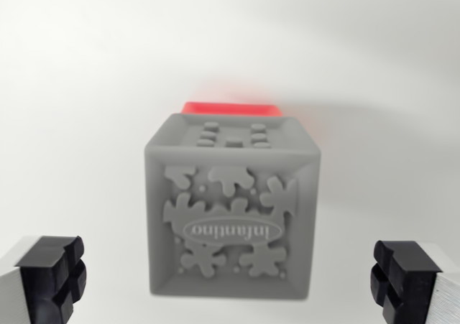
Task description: Destack cube
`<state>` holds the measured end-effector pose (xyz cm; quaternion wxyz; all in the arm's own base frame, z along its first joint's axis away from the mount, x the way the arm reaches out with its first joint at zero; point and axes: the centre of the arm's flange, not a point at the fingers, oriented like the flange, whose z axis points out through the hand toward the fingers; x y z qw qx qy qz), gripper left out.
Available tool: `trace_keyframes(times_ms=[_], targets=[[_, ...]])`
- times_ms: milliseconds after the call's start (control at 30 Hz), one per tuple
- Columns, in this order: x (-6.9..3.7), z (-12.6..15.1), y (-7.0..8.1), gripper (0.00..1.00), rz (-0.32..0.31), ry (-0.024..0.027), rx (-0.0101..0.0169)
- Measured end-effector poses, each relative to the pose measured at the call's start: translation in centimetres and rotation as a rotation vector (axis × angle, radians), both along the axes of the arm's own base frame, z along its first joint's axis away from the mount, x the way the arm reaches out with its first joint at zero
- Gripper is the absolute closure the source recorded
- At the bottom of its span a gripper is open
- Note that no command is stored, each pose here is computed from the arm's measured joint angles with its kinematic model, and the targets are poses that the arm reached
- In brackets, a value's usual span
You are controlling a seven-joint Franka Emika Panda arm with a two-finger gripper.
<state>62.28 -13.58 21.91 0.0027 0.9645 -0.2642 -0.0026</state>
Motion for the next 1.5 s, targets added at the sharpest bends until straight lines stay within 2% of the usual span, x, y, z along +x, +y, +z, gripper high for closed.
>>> trace_keyframes(times_ms=[133, 333, 633, 667, 1500], targets=[[-0.1, -1.8, 0.0, 0.0, 0.0, 0.0015, -0.0002], [-0.1, -3.5, 0.0, 0.0, 0.001, 0.0008, -0.0007], [-0.1, -5.0, 0.0, 0.0, 0.001, 0.001, -0.0007], [-0.1, -5.0, 0.0, 1.0, 0.001, 0.0007, -0.0007], [0.0, -5.0, 0.0, 1.0, 0.001, -0.0008, -0.0006]])
